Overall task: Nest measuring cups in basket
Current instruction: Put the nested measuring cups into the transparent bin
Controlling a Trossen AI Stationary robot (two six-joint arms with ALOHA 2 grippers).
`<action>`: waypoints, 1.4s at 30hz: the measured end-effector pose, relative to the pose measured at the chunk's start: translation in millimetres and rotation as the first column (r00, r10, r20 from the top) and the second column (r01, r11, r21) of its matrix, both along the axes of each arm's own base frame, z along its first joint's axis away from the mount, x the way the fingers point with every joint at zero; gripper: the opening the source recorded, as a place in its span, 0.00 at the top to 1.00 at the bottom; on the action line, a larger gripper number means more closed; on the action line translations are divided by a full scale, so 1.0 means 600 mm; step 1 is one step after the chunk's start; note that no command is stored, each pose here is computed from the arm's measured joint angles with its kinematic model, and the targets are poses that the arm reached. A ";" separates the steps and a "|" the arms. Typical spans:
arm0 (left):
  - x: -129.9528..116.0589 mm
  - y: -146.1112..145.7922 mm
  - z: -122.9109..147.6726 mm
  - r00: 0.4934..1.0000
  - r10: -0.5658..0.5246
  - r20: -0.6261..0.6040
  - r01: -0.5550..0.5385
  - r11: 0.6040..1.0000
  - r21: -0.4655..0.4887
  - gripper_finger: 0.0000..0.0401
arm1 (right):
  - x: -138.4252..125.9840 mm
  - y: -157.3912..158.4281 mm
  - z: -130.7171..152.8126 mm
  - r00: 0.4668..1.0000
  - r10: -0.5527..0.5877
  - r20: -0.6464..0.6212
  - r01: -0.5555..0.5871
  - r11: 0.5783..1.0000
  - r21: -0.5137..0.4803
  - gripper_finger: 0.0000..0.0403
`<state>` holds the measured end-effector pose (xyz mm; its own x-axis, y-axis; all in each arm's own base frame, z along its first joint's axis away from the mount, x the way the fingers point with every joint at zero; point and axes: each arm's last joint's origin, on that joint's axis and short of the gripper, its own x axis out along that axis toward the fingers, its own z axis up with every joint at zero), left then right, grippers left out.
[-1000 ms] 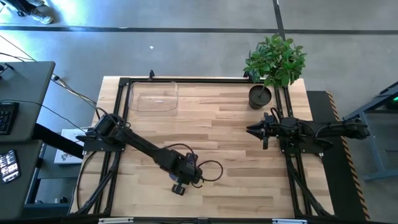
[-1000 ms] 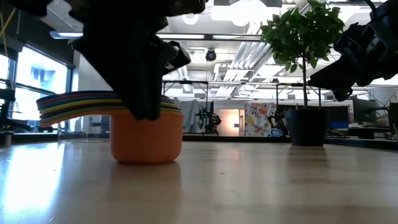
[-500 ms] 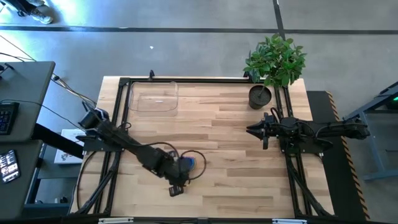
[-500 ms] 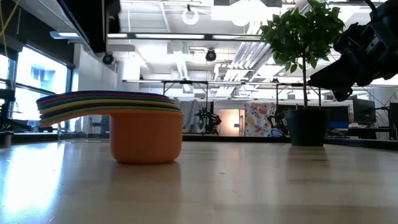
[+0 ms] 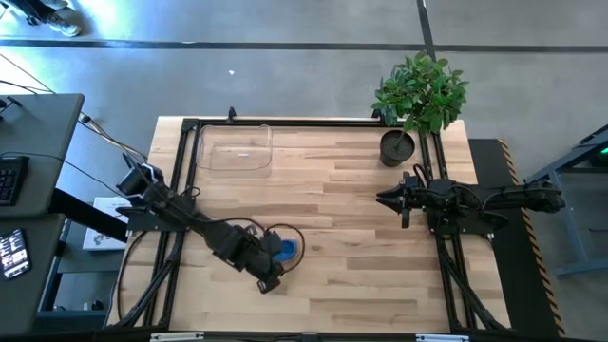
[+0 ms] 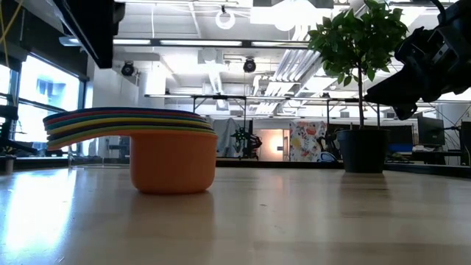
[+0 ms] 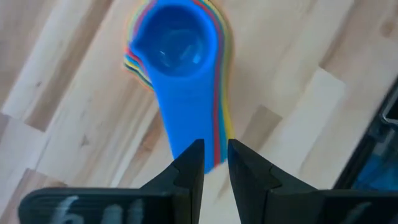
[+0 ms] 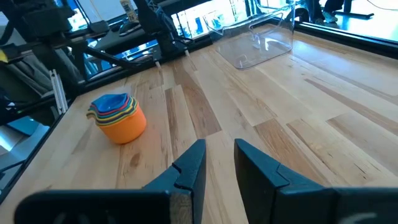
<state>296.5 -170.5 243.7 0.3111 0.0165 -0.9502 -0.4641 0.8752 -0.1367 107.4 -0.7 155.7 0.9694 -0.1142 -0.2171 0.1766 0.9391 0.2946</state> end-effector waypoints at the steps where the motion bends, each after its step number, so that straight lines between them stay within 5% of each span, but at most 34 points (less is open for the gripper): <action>1: 0.001 0.005 0.000 1.000 0.016 -0.006 -0.016 1.000 0.001 0.84 | 0.000 0.000 0.000 1.000 0.000 0.000 0.000 1.000 0.000 0.81; 10: 0.020 0.052 -0.002 0.989 0.130 -0.075 -0.135 0.989 -0.061 0.79 | 0.000 0.000 0.000 1.000 0.000 0.000 0.000 1.000 0.000 0.81; 23: 0.022 0.059 -0.021 0.989 0.122 -0.084 -0.130 0.988 -0.088 0.31 | 0.000 0.000 0.000 1.000 0.000 0.000 0.000 1.000 0.000 0.81; 42: 0.015 0.041 -0.069 0.989 0.141 -0.042 -0.146 0.976 -0.164 0.28 | 0.000 0.000 0.000 1.000 0.000 0.000 0.000 1.000 0.000 0.81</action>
